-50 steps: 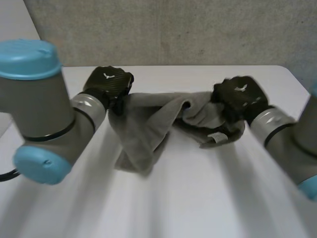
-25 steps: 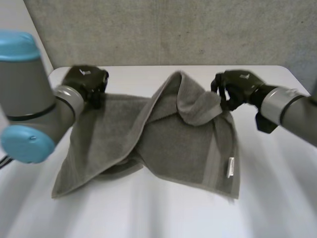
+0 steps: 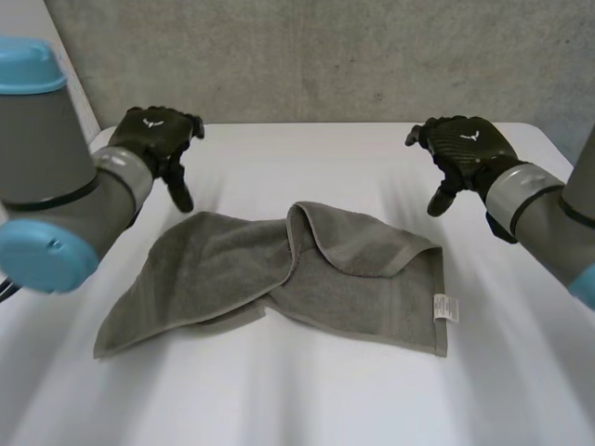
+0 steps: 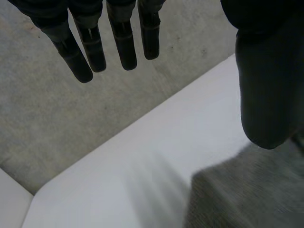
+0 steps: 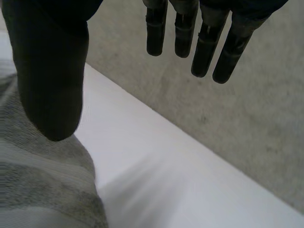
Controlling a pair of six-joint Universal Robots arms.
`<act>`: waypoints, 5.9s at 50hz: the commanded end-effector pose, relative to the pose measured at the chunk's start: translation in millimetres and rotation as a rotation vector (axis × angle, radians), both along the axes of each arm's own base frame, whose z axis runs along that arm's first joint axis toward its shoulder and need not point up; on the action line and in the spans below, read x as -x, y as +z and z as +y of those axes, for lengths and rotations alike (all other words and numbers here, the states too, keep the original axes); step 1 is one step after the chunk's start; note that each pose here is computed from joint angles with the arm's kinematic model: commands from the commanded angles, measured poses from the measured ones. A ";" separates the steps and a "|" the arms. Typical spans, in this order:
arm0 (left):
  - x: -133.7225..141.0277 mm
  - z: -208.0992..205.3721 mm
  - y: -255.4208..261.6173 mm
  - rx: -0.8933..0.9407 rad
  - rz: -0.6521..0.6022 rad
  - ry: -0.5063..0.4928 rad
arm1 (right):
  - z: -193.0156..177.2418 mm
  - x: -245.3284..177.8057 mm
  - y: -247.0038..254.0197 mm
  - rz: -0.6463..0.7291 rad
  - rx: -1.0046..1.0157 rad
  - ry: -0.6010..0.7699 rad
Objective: Fold the towel.
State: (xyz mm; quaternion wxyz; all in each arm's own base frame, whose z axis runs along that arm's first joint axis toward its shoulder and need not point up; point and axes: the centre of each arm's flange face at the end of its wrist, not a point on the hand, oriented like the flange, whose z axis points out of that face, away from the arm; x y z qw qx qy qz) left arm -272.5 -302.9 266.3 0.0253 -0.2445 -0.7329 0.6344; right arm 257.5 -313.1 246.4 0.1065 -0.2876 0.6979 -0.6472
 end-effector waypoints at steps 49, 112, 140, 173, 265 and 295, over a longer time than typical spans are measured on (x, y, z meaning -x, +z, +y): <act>-62.6 91.6 -98.9 -0.113 -0.204 0.030 | -14.5 -52.5 -123.8 0.399 0.123 -0.026; -55.6 50.6 -33.3 -0.039 -0.258 -0.083 | 29.2 13.7 36.1 0.367 -0.024 0.115; -48.8 32.9 -84.7 -0.239 -0.239 -0.137 | 21.2 -0.9 -34.7 0.408 -0.176 0.172; -10.5 -40.7 152.5 0.513 0.348 -0.058 | -8.9 -13.1 172.4 -0.204 0.882 0.025; -62.3 60.6 56.8 0.345 -0.054 -0.067 | 31.4 63.6 106.8 0.209 0.109 0.000; -22.1 -31.0 48.2 0.214 -0.048 -0.175 | -39.5 -0.4 90.3 0.233 0.464 0.040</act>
